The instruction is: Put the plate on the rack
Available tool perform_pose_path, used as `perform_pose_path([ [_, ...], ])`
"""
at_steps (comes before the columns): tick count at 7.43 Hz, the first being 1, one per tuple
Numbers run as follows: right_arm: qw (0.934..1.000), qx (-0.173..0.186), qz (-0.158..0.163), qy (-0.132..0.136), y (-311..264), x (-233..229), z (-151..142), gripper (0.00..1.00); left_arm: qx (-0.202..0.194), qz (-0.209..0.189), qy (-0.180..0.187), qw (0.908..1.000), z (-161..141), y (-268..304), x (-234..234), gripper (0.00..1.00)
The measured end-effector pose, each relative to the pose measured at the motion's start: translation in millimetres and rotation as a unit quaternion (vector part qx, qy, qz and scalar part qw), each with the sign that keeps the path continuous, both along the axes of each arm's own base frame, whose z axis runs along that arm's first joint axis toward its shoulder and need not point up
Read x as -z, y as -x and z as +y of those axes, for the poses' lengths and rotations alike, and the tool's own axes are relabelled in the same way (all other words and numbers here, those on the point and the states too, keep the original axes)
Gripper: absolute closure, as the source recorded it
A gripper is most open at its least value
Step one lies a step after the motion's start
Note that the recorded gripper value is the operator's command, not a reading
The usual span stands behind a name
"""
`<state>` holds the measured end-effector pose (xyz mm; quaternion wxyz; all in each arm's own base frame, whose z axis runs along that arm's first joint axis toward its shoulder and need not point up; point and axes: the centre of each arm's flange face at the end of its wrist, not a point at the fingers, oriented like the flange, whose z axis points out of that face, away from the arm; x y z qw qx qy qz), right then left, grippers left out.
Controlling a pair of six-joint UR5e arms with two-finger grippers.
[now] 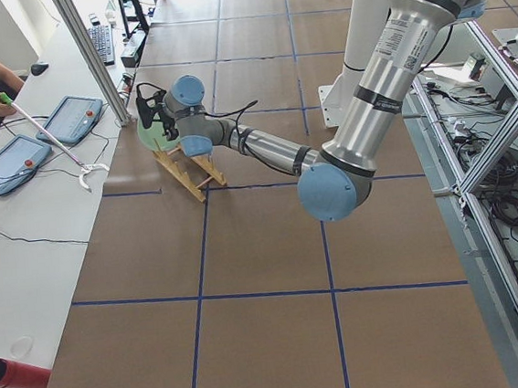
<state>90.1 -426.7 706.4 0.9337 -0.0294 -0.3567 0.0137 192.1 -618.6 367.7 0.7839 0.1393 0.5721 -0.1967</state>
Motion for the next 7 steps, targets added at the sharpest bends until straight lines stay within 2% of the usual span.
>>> perform_pose_path([
  [1,1.0000,0.000,0.000,0.000,0.0,0.0,0.0,0.00,-0.032,-0.062,-0.017,0.9974,13.9,36.9,-48.8,0.00],
  [2,1.0000,0.000,0.000,0.000,0.0,0.1,-0.1,0.00,-0.060,-0.120,-0.034,0.9904,31.0,74.4,-102.5,0.00],
  [3,1.0000,0.000,0.000,0.000,0.0,0.3,-0.3,0.00,-0.092,-0.170,-0.052,0.9798,52.1,117.8,-155.0,0.00],
  [4,1.0000,0.000,0.000,0.000,0.0,0.1,-0.2,0.00,-0.127,-0.203,-0.067,0.9686,74.4,162.8,-197.5,0.00],
  [5,1.0000,0.000,0.000,0.000,0.0,0.1,-0.1,0.00,-0.158,-0.217,-0.068,0.9610,94.1,201.7,-227.9,0.00],
  [7,1.0000,0.000,0.000,0.000,0.0,0.0,0.0,0.00,-0.194,-0.224,-0.044,0.9539,134.8,241.6,-279.2,0.00],
])
